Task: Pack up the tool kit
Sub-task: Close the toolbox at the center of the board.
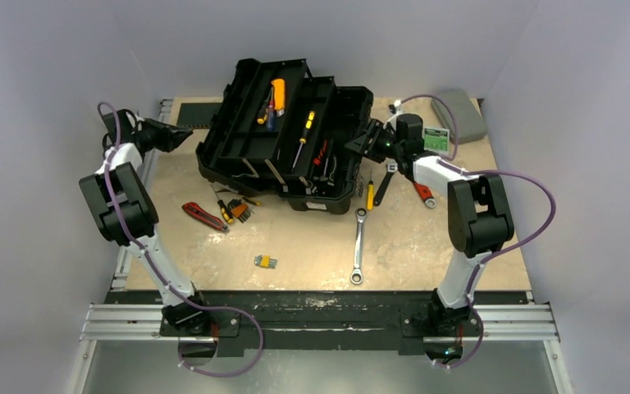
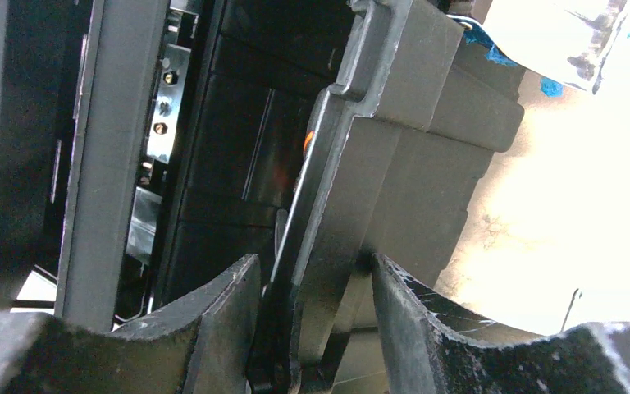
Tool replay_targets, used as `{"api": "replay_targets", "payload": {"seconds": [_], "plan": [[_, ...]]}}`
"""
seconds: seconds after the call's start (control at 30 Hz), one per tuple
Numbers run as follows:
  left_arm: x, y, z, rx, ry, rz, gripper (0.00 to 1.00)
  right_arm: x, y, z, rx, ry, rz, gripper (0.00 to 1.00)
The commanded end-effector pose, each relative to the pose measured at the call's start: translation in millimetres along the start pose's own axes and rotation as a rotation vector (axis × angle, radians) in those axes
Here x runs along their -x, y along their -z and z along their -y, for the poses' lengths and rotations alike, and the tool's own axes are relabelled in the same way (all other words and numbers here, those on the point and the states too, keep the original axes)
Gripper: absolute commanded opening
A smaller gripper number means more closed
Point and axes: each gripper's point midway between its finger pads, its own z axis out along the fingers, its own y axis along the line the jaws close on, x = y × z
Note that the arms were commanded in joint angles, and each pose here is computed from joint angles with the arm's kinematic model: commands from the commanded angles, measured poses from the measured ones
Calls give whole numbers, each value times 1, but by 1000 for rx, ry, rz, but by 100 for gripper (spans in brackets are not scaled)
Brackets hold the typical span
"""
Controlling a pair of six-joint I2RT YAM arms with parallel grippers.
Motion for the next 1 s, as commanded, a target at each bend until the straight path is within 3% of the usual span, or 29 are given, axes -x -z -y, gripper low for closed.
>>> {"api": "replay_targets", "payload": {"seconds": [0.0, 0.37, 0.7, 0.97], "plan": [[1, -5, -22, 37, -22, -17, 9, -10, -5, 8, -2, 12, -19, 49], [-43, -50, -56, 92, 14, -200, 10, -7, 1, 2, 13, 33, -12, 49], [-68, -64, -65, 107, 32, -343, 9, -10, -1, 4, 13, 30, -23, 49], [-92, -63, -4, -102, 49, -418, 6, -13, -5, 10, -5, 23, -42, 48]]}}
